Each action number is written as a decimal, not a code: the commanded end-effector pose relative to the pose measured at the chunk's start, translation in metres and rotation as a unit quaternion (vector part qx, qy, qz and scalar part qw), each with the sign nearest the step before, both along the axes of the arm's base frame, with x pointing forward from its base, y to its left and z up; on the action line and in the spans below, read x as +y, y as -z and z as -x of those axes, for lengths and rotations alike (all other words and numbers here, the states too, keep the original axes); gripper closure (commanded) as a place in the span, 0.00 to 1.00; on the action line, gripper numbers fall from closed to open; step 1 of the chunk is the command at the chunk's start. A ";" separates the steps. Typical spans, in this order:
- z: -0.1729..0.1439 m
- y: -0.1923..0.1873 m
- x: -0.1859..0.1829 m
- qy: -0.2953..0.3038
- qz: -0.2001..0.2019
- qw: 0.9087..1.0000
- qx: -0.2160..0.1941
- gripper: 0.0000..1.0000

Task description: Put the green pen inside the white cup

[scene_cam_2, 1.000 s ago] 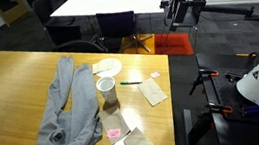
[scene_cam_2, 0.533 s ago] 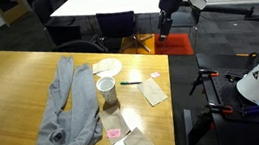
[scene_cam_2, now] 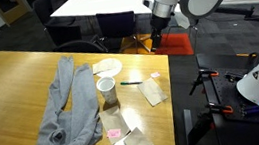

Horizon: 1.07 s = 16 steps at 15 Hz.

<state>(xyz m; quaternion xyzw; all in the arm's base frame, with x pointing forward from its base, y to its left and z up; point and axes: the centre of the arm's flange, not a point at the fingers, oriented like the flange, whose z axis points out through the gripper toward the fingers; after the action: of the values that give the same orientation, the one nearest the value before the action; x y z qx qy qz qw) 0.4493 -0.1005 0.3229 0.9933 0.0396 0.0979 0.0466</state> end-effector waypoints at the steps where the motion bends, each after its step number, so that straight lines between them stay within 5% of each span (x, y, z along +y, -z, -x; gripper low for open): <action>1: -0.024 0.024 0.002 -0.006 0.002 1.000 0.005 0.00; 16: -0.088 0.113 0.035 -0.042 0.012 0.997 0.064 0.00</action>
<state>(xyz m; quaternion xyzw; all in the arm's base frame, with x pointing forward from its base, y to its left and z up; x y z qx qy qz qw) 0.5181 -0.0672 0.2253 0.9943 0.0892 0.0377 0.0438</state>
